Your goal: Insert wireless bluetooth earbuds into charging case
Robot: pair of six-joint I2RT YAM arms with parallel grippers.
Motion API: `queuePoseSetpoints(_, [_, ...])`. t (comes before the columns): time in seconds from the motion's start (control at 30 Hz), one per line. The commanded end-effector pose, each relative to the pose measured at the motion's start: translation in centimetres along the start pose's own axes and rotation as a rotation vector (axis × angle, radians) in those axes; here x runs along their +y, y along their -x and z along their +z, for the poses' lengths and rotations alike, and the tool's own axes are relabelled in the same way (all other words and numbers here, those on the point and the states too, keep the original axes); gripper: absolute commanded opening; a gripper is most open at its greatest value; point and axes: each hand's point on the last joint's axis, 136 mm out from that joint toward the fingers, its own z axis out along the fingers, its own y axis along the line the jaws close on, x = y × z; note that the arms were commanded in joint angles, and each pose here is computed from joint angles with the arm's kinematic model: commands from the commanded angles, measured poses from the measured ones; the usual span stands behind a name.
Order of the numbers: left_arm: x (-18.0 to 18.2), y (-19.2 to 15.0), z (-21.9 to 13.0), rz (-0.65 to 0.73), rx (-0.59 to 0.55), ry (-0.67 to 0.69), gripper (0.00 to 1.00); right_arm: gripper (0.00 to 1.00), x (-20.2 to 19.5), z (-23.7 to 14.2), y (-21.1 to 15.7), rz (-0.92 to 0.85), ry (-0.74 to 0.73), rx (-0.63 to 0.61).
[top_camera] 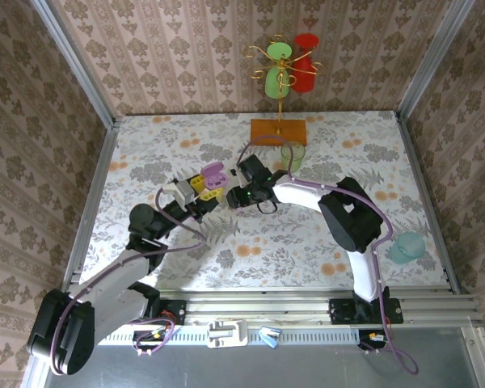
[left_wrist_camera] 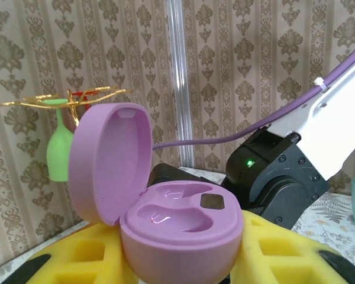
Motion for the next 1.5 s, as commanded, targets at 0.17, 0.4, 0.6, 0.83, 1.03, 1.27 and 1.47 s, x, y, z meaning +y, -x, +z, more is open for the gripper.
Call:
queuePoseSetpoints(0.17, [1.3, 1.9, -1.0, 0.034, -0.034, 0.104, 0.15, 0.39, -1.1, -1.6, -0.6, -0.116, -0.22, 0.064])
queuePoseSetpoints(0.4, [1.7, 2.8, -1.4, 0.05, -0.035, 0.145, 0.15, 0.38, -0.9, -1.6, -1.9, -0.19, -0.387, 0.134])
queuePoseSetpoints(0.6, [1.8, 3.5, -1.6, 0.054, -0.053, 0.156, 0.15, 0.35, -0.3, -0.7, -2.5, -0.224, -0.426, 0.162])
queuePoseSetpoints(0.83, [1.6, 4.0, -1.9, 0.063, -0.061, 0.16, 0.15, 0.31, -0.4, -0.2, -2.5, -0.271, -0.482, 0.178])
queuePoseSetpoints(1.03, [1.7, 3.7, -1.9, 0.065, -0.052, 0.165, 0.15, 0.31, -0.6, 0.1, -2.5, -0.296, -0.507, 0.192])
queuePoseSetpoints(1.27, [1.7, 3.5, -1.9, 0.068, -0.045, 0.164, 0.15, 0.29, -0.3, 0.8, -2.3, -0.313, -0.507, 0.204])
queuePoseSetpoints(1.47, [1.7, 3.5, -1.9, 0.072, -0.042, 0.164, 0.15, 0.28, -0.5, 1.4, -2.7, -0.327, -0.516, 0.223])
